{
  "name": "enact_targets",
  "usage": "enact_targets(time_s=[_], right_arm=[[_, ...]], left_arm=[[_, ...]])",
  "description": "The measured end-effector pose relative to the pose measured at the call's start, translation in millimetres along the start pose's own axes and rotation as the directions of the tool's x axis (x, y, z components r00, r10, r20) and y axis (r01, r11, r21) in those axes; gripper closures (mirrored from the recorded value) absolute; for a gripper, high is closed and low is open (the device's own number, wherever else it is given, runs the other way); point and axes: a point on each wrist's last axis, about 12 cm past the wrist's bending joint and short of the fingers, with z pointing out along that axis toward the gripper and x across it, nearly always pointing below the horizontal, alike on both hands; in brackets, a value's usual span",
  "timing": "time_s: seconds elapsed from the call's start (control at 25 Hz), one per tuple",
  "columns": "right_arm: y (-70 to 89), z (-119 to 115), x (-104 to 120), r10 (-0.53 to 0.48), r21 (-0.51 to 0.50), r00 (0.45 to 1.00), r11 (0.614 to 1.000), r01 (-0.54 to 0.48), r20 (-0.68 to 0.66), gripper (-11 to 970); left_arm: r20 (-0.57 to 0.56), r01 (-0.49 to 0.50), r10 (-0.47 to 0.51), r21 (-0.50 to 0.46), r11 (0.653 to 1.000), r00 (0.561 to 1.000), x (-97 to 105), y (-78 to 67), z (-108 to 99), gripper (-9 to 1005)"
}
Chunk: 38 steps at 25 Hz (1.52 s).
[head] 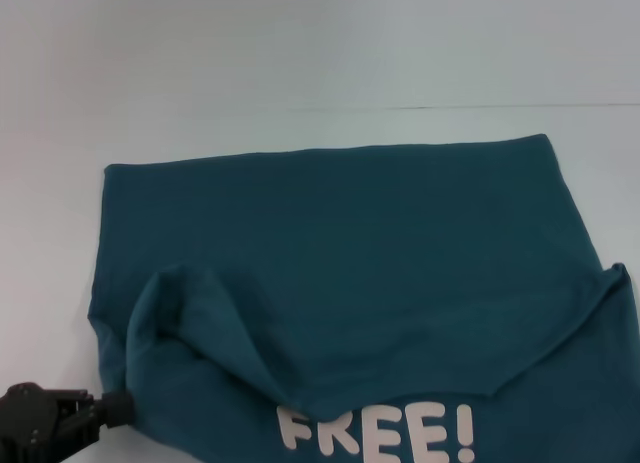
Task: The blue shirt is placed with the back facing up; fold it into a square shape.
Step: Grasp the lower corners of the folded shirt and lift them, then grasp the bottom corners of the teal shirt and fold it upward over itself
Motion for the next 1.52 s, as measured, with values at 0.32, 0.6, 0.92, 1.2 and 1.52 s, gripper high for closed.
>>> enact_targets(time_s=[0.32, 0.6, 0.92, 1.2, 1.52], right_arm=[[2.7, -3, 11, 0.021, -0.006, 1.000, 1.000, -0.021, -0.017, 925], [-7.5, -2, -18, -0.010, 0.036, 0.998, 0.999, 0.008, 0.058, 925], [-30.7, 30, -89, -0.089, 0.147, 0.987, 0.987, 0.069, 0.130, 926], [-44.2, 81, -147, -0.161, 0.246, 0.977, 0.961, 0.123, 0.138, 926], [-53.4, 134, -187, -0.216, 0.412, 0.972, 0.897, 0.160, 0.092, 926]], left_arm=[[-0.018, 0.015, -0.015, 0.010, 1.000, 1.000, 5, -2.2, -3, 995], [0.023, -0.001, 0.001, -0.016, 1.000, 1.000, -24, 11.3, 4, 995], [0.119, 0.033, -0.017, -0.132, 0.991, 0.993, -87, 53.4, 32, 995], [0.194, 0.081, -0.025, -0.286, 0.955, 0.981, -127, 87.0, 70, 996], [0.252, 0.129, -0.016, -0.442, 0.888, 0.968, -144, 107.6, 99, 995]])
